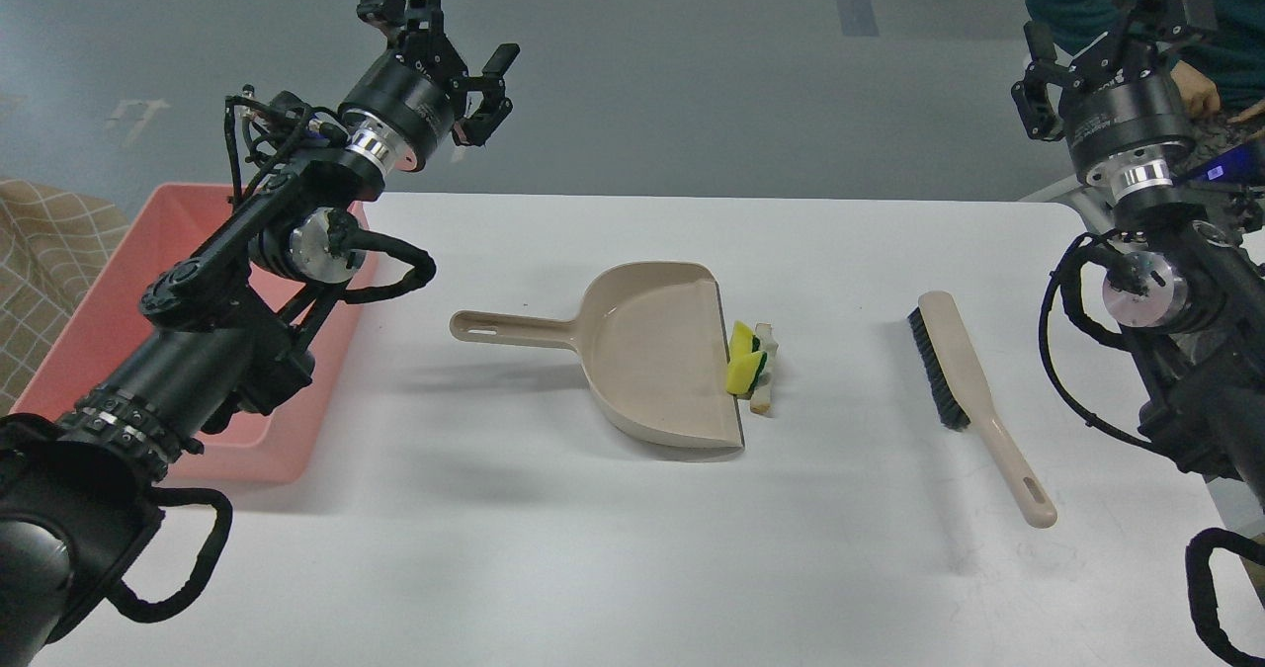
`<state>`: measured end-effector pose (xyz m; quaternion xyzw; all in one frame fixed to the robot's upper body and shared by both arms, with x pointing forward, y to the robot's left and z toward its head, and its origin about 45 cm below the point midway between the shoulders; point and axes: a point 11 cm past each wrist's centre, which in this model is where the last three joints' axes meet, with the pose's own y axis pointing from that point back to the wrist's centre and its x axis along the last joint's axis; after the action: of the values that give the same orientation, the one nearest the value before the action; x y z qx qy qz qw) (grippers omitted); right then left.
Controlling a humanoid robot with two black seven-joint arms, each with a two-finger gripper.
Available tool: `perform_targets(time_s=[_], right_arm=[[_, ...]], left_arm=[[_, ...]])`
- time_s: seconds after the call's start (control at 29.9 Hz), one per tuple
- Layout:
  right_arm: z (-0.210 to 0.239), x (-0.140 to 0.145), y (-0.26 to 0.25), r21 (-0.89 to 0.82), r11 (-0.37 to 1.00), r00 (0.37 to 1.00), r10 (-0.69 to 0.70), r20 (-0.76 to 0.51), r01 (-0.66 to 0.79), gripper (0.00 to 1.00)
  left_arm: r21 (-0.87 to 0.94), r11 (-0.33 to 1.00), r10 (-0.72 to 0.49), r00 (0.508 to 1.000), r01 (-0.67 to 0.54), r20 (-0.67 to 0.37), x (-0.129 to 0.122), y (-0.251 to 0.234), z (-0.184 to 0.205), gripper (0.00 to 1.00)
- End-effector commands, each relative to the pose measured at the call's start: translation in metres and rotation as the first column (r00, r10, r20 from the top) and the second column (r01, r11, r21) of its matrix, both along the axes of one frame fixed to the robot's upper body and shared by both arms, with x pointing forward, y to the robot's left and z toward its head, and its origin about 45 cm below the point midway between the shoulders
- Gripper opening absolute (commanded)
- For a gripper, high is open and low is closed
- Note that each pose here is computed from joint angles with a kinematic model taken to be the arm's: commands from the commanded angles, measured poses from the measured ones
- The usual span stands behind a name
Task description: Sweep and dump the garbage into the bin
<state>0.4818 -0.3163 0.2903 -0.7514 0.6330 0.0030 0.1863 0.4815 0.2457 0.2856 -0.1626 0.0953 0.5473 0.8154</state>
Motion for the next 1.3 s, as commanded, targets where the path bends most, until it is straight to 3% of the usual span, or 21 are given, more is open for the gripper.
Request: perform_targets(time_s=[0.0, 0.27, 0.4, 0.67, 0.8, 1.0, 1.27], right_arm=[[-0.005, 0.001, 0.003, -0.014, 1.000, 0.999, 0.016, -0.045, -0.017, 1.00], [-0.010, 0.002, 0.010, -0.042, 0.998, 0.994, 0.050, -0.094, -0.054, 1.00], [-0.009, 0.001, 0.008, -0.047, 0.998, 0.994, 0.048, -0.094, -0.053, 1.00], [-0.014, 0.000, 0.008, -0.044, 0.998, 0.994, 0.046, -0.102, -0.051, 1.00], [-0.014, 0.000, 0.008, -0.044, 0.998, 0.994, 0.045, -0.102, -0.049, 1.00], [-0.016, -0.001, 0.005, -0.048, 0.998, 0.994, 0.038, -0.107, -0.043, 1.00], [-0.016, -0.002, 0.000, -0.056, 0.998, 0.994, 0.026, -0.109, -0.032, 1.00]], left_arm=[[0.031, 0.999, -0.015, 1.000, 0.015, 0.005, -0.003, -0.003, -0.004, 0.98], [0.084, 0.992, -0.096, 0.994, 0.092, 0.049, -0.018, -0.022, 0.000, 0.98], [0.278, 0.947, -0.201, 0.973, 0.162, 0.117, -0.052, -0.032, 0.003, 0.98], [0.528, 0.834, -0.286, 0.943, 0.158, 0.169, -0.132, -0.032, -0.009, 0.98], [0.653, 0.739, -0.299, 0.949, 0.166, 0.096, -0.166, -0.032, -0.036, 0.98], [0.739, 0.648, -0.293, 0.956, 0.187, 0.015, -0.194, -0.030, -0.082, 0.98], [0.770, 0.610, -0.206, 0.976, 0.187, -0.074, -0.197, -0.014, -0.124, 0.98]])
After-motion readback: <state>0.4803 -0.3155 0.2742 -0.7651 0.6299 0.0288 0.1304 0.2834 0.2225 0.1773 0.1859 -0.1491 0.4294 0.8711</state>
